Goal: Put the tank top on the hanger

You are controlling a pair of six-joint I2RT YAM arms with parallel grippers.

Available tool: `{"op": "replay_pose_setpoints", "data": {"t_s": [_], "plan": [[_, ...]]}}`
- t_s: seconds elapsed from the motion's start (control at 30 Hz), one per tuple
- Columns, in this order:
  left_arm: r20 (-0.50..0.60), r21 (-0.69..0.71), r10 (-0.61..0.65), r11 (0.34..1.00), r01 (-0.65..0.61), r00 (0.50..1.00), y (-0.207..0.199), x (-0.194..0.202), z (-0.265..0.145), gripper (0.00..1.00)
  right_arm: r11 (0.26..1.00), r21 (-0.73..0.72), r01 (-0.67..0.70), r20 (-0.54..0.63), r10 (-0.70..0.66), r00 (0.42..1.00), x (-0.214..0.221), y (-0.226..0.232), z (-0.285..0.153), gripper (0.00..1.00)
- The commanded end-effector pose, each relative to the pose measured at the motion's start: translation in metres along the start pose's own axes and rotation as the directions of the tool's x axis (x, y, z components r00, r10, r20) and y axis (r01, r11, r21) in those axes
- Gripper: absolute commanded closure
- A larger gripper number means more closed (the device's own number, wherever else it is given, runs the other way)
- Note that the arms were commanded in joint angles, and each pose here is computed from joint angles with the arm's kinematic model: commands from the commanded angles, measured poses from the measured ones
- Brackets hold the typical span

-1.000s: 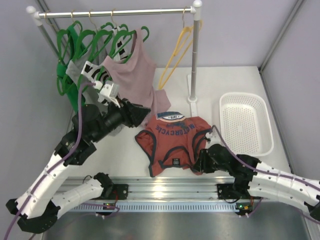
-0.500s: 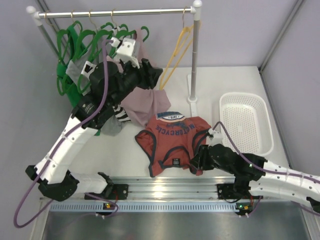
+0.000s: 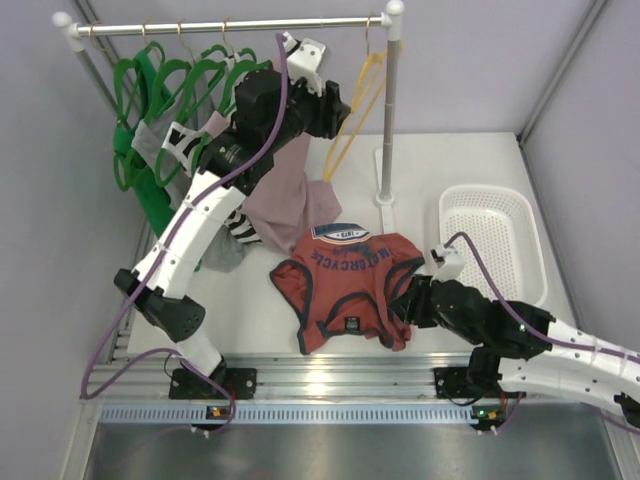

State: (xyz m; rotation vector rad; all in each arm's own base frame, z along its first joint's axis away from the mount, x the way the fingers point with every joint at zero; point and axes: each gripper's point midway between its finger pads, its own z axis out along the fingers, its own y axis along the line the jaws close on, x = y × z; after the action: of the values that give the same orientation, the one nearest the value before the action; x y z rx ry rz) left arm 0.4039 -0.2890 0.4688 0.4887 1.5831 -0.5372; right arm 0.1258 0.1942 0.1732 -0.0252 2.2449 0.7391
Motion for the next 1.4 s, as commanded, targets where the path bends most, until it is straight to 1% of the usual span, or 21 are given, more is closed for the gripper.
{"op": "replay_pose_setpoints", "data": {"t_s": [0.0, 0.3, 0.4, 0.53, 0.67, 0.77, 0.8, 0.87, 0.9, 1.0, 1.03, 1.1, 1.13, 1.37], "plan": [[0.038, 0.091, 0.041, 0.995, -0.045, 0.998, -0.016, -0.015, 0.001, 0.43, 1.000, 0.007, 0.010, 0.058, -0.010, 0.998, -0.018, 0.001, -0.012, 0.55], [-0.017, 0.098, 0.034, 0.995, -0.032, 0.999, -0.015, 0.011, 0.023, 0.43, 1.000, 0.008, -0.001, 0.051, 0.001, 0.999, -0.012, -0.005, -0.012, 0.55], [-0.037, 0.084, 0.036, 0.996, -0.033, 0.999, -0.012, 0.019, 0.028, 0.45, 1.000, 0.009, -0.003, 0.048, 0.003, 0.999, -0.011, -0.007, -0.012, 0.55], [-0.038, 0.070, 0.038, 0.997, -0.035, 0.999, -0.009, 0.022, 0.031, 0.50, 1.000, 0.010, -0.008, 0.047, 0.007, 0.999, -0.010, -0.008, -0.012, 0.55], [-0.035, 0.058, 0.038, 0.998, -0.036, 0.999, -0.008, 0.020, 0.031, 0.62, 1.000, 0.011, -0.007, 0.043, 0.006, 0.999, -0.008, -0.010, -0.012, 0.55], [-0.031, 0.050, 0.038, 0.998, -0.037, 0.999, -0.007, 0.018, 0.031, 0.68, 1.000, 0.011, -0.009, 0.045, 0.008, 0.999, -0.008, -0.010, -0.013, 0.55], [-0.028, 0.042, 0.061, 0.997, -0.060, 0.998, -0.004, 0.017, 0.030, 0.73, 1.000, 0.011, -0.007, 0.045, 0.007, 0.999, -0.009, -0.010, -0.013, 0.55], [-0.025, 0.033, 0.068, 0.997, -0.067, 0.997, -0.003, 0.016, 0.030, 0.79, 1.000, 0.010, -0.009, 0.046, 0.009, 0.999, -0.009, -0.010, -0.013, 0.55], [-0.022, 0.025, 0.070, 0.997, -0.069, 0.997, -0.003, 0.014, 0.030, 0.88, 1.000, 0.008, -0.009, 0.045, 0.008, 0.999, -0.009, -0.009, -0.014, 0.55], [-0.003, 0.000, 0.077, 0.997, -0.077, 0.997, -0.002, 0.007, 0.028, 1.00, 1.000, 0.011, -0.007, 0.043, 0.006, 0.999, -0.008, -0.010, -0.013, 0.57], [0.014, -0.022, 0.078, 0.997, -0.078, 0.997, 0.001, 0.002, 0.027, 1.00, 1.000, 0.011, -0.005, 0.042, 0.005, 0.999, -0.008, -0.010, -0.013, 0.57], [0.035, -0.018, 0.085, 0.996, -0.084, 0.996, -0.001, -0.005, 0.026, 1.00, 1.000, 0.009, -0.008, 0.046, 0.007, 0.999, -0.009, -0.010, -0.014, 0.57], [0.055, -0.058, 0.087, 0.995, -0.083, 0.995, 0.005, -0.012, 0.024, 1.00, 1.000, 0.009, -0.008, 0.044, 0.007, 0.999, -0.009, -0.010, -0.014, 0.57], [0.145, -0.135, 0.096, 0.988, -0.076, 0.985, 0.016, -0.044, 0.009, 1.00, 1.000, 0.010, -0.003, 0.046, 0.003, 0.999, -0.008, -0.011, -0.013, 0.57]]}}
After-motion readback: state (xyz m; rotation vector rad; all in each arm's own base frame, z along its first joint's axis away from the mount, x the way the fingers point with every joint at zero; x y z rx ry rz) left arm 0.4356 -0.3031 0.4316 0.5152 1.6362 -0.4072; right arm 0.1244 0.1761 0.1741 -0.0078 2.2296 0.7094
